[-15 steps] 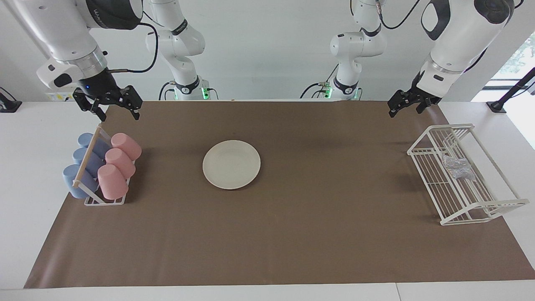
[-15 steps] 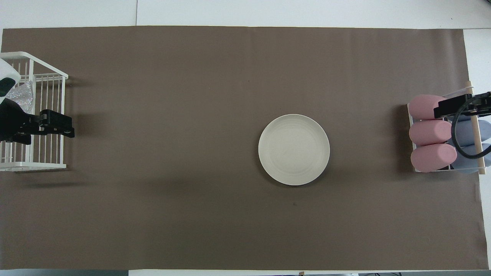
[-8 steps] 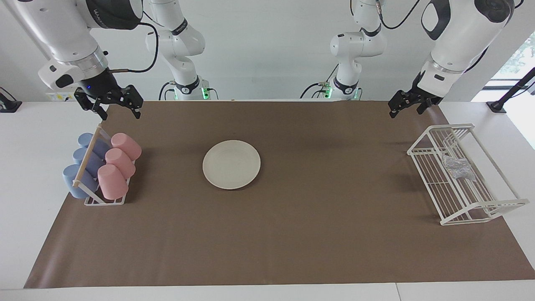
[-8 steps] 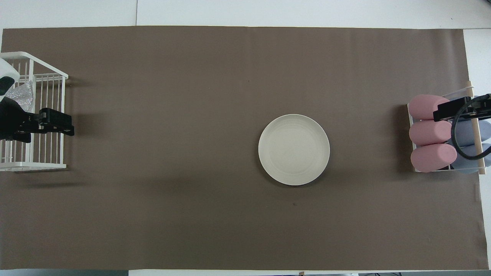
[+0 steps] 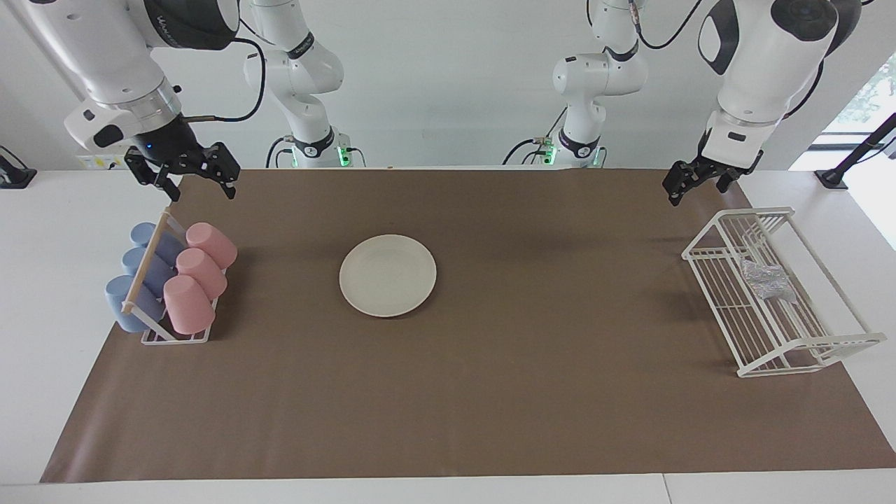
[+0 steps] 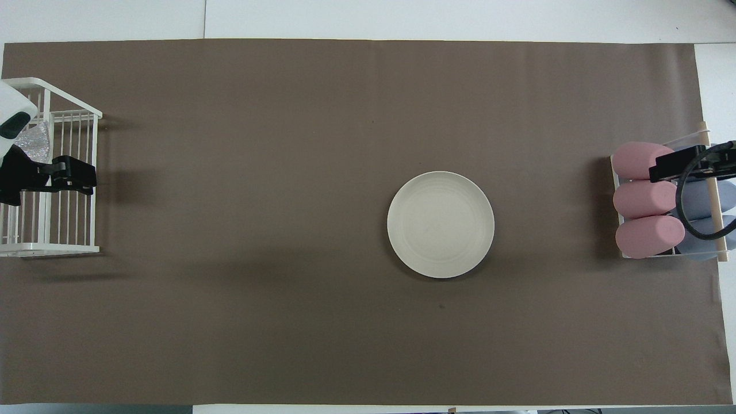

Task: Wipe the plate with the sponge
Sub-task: 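Reach into the wire rack and grasp the white sponge with the left gripper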

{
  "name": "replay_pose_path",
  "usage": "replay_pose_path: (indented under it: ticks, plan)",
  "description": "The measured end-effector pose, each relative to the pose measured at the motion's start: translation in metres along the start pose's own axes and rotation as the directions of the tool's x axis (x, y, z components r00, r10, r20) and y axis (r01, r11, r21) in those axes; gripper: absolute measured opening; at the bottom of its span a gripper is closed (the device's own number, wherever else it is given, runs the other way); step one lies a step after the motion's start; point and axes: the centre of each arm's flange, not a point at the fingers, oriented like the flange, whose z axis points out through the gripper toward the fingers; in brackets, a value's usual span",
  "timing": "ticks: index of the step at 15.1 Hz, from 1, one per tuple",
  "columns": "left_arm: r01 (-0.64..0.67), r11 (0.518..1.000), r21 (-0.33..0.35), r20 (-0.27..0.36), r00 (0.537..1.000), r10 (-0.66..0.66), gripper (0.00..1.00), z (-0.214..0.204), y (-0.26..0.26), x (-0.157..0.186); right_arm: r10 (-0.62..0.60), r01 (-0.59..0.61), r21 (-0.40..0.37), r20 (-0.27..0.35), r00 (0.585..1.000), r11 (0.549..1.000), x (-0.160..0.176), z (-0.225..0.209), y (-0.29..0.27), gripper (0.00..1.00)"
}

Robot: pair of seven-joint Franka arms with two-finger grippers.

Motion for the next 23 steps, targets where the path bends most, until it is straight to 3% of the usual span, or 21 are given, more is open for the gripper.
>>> replay_pose_path:
  ticks: [4, 8, 13, 17, 23]
  plan:
    - [0.015, 0.960, 0.279, -0.080, 0.997, 0.008, 1.00, 0.058, 0.021, 0.030, 0.016, -0.016, 0.000, 0.000, 1.000, 1.000, 0.000, 0.000, 0.000, 1.00]
    - [-0.006, 0.885, 0.466, -0.127, 0.989, 0.074, 1.00, 0.124, 0.035, 0.065, 0.025, -0.025, 0.000, 0.000, 1.000, 1.000, 0.000, 0.000, -0.001, 1.00]
    - [0.029, 0.820, 0.572, -0.157, 0.985, 0.075, 1.00, 0.169, 0.033, 0.081, 0.033, -0.033, 0.000, 0.000, 0.999, 0.999, 0.000, 0.000, -0.001, 1.00]
    - [0.034, 0.814, 0.580, -0.164, 0.983, 0.077, 0.96, 0.171, 0.027, 0.083, 0.043, -0.043, 0.000, 0.000, 0.999, 0.999, 0.000, 0.000, -0.002, 1.00]
    - [0.033, 0.827, 0.562, -0.192, 0.977, 0.091, 0.25, 0.170, 0.028, 0.087, 0.044, -0.044, 0.000, 0.000, 0.999, 0.999, 0.000, 0.000, -0.002, 1.00]
